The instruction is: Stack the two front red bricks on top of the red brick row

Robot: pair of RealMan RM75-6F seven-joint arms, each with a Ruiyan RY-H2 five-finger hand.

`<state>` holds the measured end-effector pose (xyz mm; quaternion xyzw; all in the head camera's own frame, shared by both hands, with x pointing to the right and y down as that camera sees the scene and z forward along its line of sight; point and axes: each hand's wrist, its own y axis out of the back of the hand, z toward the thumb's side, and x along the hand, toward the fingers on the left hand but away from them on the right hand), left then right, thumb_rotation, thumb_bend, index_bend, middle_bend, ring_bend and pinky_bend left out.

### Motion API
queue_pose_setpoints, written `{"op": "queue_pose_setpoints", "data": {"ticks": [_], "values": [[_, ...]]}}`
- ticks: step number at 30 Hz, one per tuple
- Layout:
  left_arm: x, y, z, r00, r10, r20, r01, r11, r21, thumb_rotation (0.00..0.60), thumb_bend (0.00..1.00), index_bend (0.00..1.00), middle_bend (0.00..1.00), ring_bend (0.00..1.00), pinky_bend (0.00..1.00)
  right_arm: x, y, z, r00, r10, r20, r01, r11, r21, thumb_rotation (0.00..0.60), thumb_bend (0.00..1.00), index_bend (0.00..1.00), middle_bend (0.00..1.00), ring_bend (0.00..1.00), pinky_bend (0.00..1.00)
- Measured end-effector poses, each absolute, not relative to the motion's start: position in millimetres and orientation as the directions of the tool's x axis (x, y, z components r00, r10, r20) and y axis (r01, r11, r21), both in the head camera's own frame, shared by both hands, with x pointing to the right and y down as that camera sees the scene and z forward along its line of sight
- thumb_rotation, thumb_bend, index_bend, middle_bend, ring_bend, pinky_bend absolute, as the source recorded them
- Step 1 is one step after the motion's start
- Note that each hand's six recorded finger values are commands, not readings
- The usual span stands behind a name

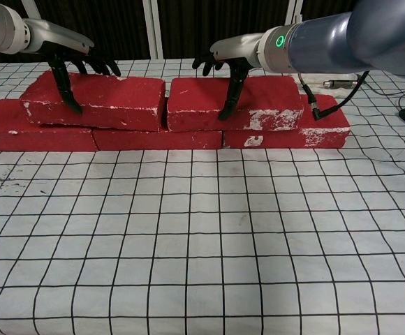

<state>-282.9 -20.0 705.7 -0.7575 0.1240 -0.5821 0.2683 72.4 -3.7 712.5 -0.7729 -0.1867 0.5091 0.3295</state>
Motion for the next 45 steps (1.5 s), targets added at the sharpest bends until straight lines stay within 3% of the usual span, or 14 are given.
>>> {"op": "queue_pose_setpoints", "data": {"ticks": [19, 38, 45], "values": [[-278, -20, 705, 0.298, -0.504, 0.811, 0.113, -0.825, -0.554, 0.600, 0.00, 0.09, 0.12, 0.02, 0.11, 75, -6, 711, 0.410, 0.631, -0.659, -0.041, -0.709, -0.704, 0.600, 0.02, 0.00, 0.06, 0.03, 0.18], [-308, -28, 676, 0.268, -0.542, 0.797, 0.101, -0.807, -0.583, 0.600, 0.00, 0.09, 0.12, 0.00, 0.07, 81, -1, 708, 0.411, 0.612, -0.676, -0.047, -0.726, -0.686, 0.600, 0.00, 0.00, 0.01, 0.00, 0.15], [-327, -20, 661, 0.266, -0.566, 0.780, 0.097, -0.789, -0.606, 0.600, 0.00, 0.09, 0.12, 0.00, 0.06, 84, -7, 694, 0.419, 0.646, -0.638, 0.003, -0.704, -0.711, 0.600, 0.00, 0.00, 0.00, 0.00, 0.14]]}}
